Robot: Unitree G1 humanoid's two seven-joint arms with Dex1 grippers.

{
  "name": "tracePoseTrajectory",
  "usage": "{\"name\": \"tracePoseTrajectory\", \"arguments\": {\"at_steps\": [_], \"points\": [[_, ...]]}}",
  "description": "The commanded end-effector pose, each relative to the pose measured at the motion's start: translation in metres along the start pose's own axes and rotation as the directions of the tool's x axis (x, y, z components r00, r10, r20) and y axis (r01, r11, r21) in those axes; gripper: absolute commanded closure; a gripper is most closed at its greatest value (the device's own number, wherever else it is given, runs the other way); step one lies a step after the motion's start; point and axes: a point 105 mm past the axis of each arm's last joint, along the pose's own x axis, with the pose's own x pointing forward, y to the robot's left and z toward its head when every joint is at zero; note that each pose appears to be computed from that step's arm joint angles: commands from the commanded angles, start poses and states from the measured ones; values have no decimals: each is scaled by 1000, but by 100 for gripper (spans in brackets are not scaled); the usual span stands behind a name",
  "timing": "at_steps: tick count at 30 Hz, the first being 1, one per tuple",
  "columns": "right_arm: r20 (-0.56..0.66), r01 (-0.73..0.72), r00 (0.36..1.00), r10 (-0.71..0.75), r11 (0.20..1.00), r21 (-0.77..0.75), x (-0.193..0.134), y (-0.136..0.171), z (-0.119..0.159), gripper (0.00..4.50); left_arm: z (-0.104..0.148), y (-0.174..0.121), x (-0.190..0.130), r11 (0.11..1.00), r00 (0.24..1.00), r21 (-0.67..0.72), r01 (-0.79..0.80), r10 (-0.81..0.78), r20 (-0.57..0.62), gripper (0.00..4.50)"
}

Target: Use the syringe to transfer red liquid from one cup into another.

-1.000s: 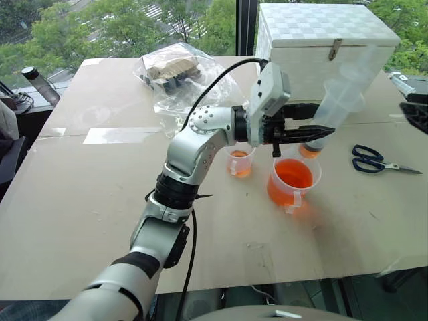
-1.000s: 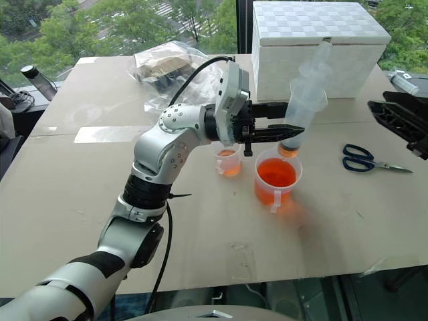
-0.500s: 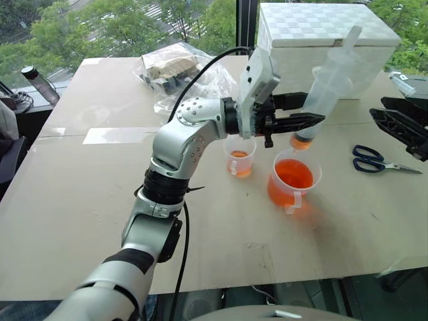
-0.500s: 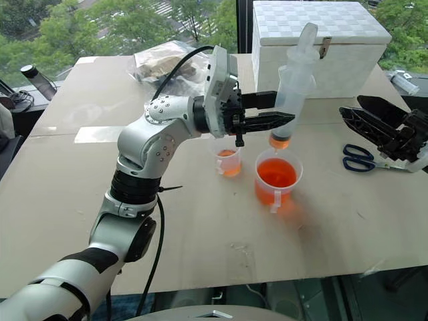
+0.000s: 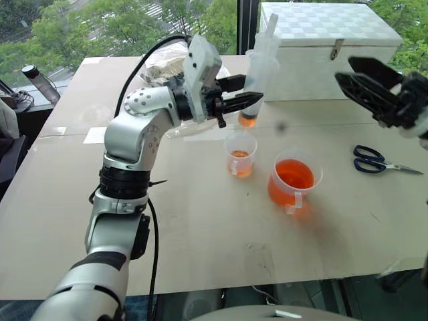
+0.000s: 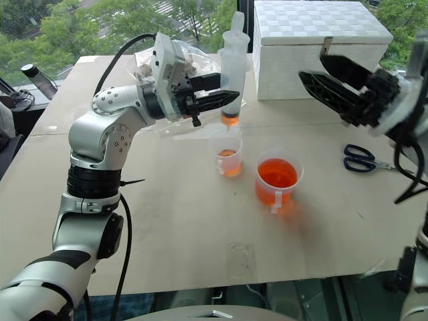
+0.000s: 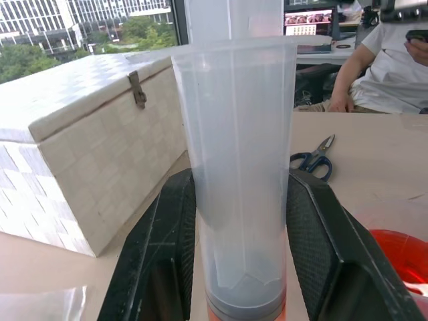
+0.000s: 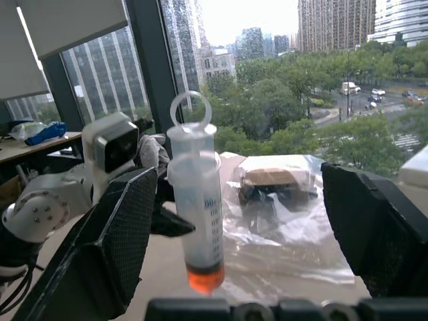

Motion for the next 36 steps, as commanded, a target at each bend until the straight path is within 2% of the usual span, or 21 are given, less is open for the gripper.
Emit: {"name": "tracePoseTrajectory", "arguments": {"at_steps": [1,7,15,25,31,36], "points": [[53,-8,998,12,997,-71,20,3,18,34,7,-2,0,999,999,39,-10,8,38,311],[8,-74,997,75,993,-87,52,14,12,34,2,-5,-2,999,999,29,-18,17,34,311],[-54,-21,998,15,994,-110,75,-2,-2,34,3,-11,-3,1000,999,29,-9,8,36,311],[-73,7,997,-16,994,-112,83,-15,-10,34,1,-11,-5,1000,999,22,-21,20,31,311],[-57,49,997,-55,993,-105,78,-26,-7,34,1,-11,-6,999,999,19,-25,25,32,311],[-92,62,993,-72,993,-103,69,-33,-14,34,2,-10,-5,999,999,19,-26,26,35,311]]}}
